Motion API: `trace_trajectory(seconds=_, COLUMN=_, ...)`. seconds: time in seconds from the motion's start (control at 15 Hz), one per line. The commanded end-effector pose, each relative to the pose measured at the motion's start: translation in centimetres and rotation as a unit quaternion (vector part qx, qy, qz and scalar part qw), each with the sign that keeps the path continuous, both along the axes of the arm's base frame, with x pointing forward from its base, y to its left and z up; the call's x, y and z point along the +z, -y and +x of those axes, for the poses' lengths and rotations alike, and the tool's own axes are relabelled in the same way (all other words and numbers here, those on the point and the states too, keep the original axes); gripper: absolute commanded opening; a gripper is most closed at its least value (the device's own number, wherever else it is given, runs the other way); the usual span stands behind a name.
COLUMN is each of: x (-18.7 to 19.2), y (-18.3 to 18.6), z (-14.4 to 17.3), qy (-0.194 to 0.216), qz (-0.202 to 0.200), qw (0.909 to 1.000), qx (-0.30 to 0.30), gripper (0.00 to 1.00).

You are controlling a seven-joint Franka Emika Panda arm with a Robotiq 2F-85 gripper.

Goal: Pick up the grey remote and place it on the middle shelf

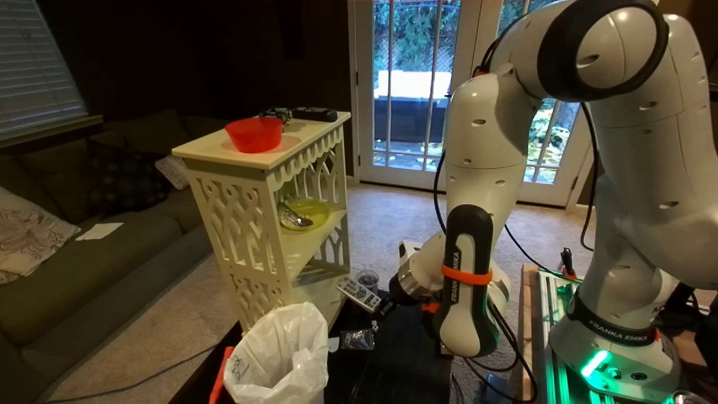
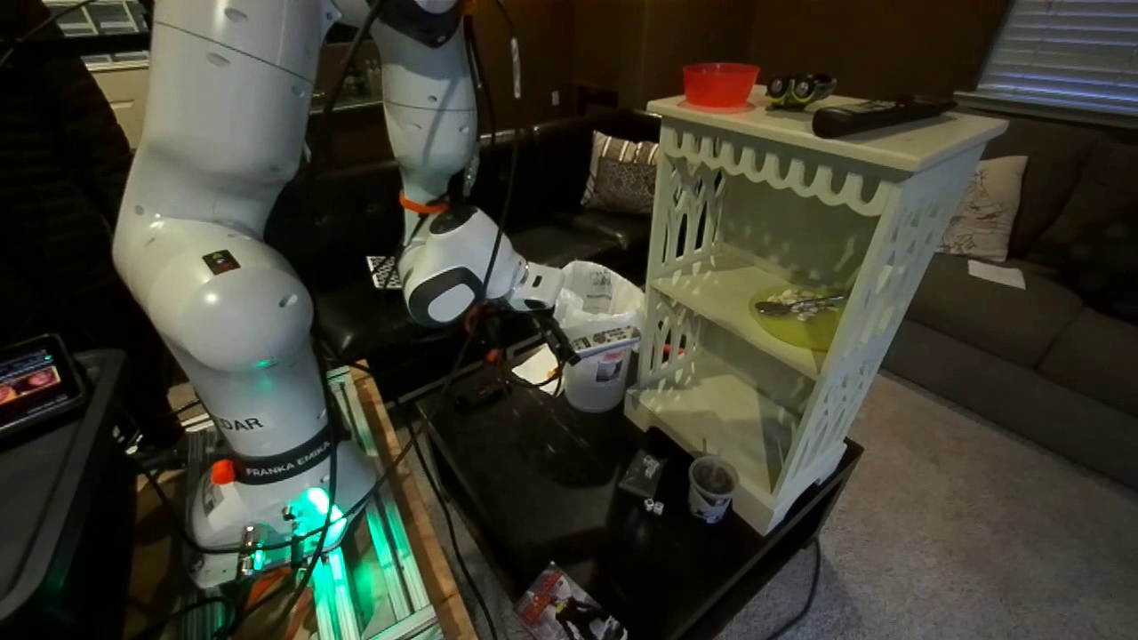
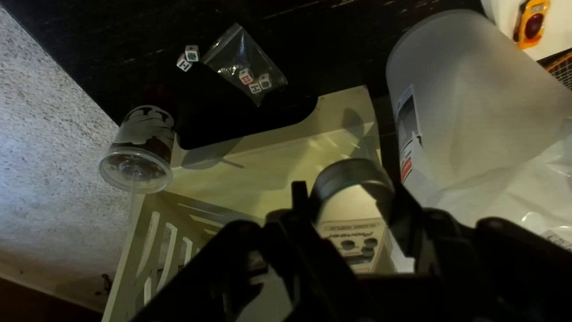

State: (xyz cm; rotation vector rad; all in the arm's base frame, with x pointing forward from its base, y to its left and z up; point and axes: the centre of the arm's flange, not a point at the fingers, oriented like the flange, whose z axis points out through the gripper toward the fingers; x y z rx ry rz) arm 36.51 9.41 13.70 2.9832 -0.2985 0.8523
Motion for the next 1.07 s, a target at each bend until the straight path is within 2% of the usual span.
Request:
trace_trajectory(seconds=0.0, x=0.5, y=-0.2, z=0.8, qy=0.016, qz=0.019, qw=0.9996, qx=-0.013, gripper=0.21)
trace_trajectory(seconds=0.13, x=3.7, y=1.1, z=1.2, qy=0.040, qz=0.008, qw=0.9990, qx=-0.018, gripper=0.21)
trace_trajectory(seconds=0.47, x=11.2, y=4.1, z=3.4, qy=0.097, qz=-0.052, qw=0.9938, qx=-0.017, gripper=0.21)
trace_trajectory(seconds=0.6, x=13.5, y=4.5, z=5.2, qy=0.100, qz=-0.079, qw=0.9913, qx=0.032, gripper=0.21)
trace_trajectory(seconds=0.8, x=17.6, y=3.4, z=8.4, qy=0.087, qz=-0.095, qw=0.9837, qx=0.125, gripper=0.21)
trace_trajectory(seconds=0.87, x=18.5, y=3.4, z=9.6, qy=0.086, qz=-0.096, qw=0.9796, qx=0.154, gripper=0.21)
trace_trajectory(seconds=0.93, x=19.2, y=3.3, z=10.7, qy=0.090, qz=-0.100, qw=0.9791, qx=0.152, gripper=0.21)
trace_trajectory(seconds=1.0, x=15.7, y=4.2, z=8.5, qy=0.092, qz=-0.090, qw=0.9829, qx=0.132, gripper=0.21)
